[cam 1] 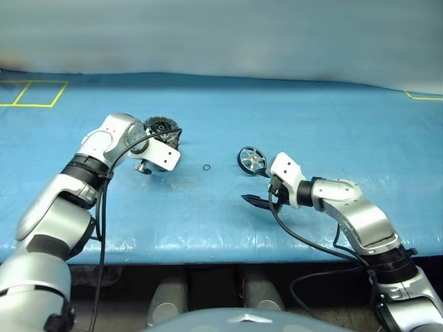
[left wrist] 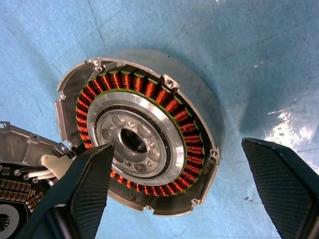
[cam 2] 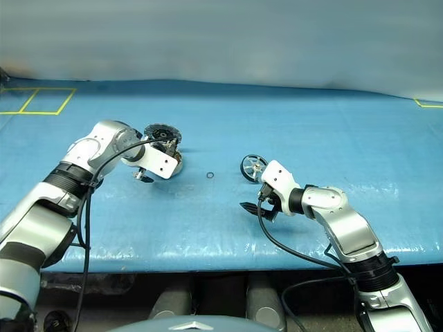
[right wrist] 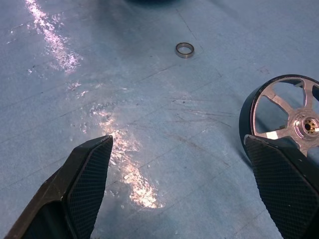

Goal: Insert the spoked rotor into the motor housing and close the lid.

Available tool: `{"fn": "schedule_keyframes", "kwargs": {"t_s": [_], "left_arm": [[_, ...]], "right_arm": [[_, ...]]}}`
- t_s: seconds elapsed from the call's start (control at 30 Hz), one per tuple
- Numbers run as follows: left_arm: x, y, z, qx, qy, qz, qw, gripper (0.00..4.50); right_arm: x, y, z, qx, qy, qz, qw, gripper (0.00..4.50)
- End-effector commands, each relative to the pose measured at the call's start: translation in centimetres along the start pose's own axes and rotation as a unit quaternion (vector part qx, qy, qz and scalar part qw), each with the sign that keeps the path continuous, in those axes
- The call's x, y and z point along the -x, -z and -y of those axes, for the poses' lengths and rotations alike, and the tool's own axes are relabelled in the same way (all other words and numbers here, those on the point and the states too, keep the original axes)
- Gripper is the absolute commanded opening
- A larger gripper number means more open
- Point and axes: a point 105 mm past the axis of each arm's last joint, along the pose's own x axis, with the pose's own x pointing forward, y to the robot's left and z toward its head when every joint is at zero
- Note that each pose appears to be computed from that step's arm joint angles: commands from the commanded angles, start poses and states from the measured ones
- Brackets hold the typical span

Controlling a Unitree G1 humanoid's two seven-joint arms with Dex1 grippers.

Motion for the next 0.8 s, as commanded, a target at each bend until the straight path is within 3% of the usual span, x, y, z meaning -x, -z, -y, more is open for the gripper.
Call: {"fn": "schedule_keyframes", "kwargs": {"t_s": [0.03, 0.47, 0.8], "left_arm": [[-0.5, 0.0, 0.7, -0.012, 0.028, -0.008, 1.0, 4.5], [1.9, -1.4, -0.8, -0.038, -0.008, 0.003, 0.999, 4.5], [0.6, -1.0, 0.5, -0.04, 0.016, -0.012, 0.999, 4.5]], "right_arm": [[0.3, -1.1, -0.1, 0.017, -0.001, 0.013, 1.0, 4.47], [-0.1, -0.7, -0.3, 0.016, -0.019, 0.006, 1.0, 4.47], [-0.2, -1.1, 0.0, 0.022, -0.016, 0.009, 1.0, 4.47]]}}
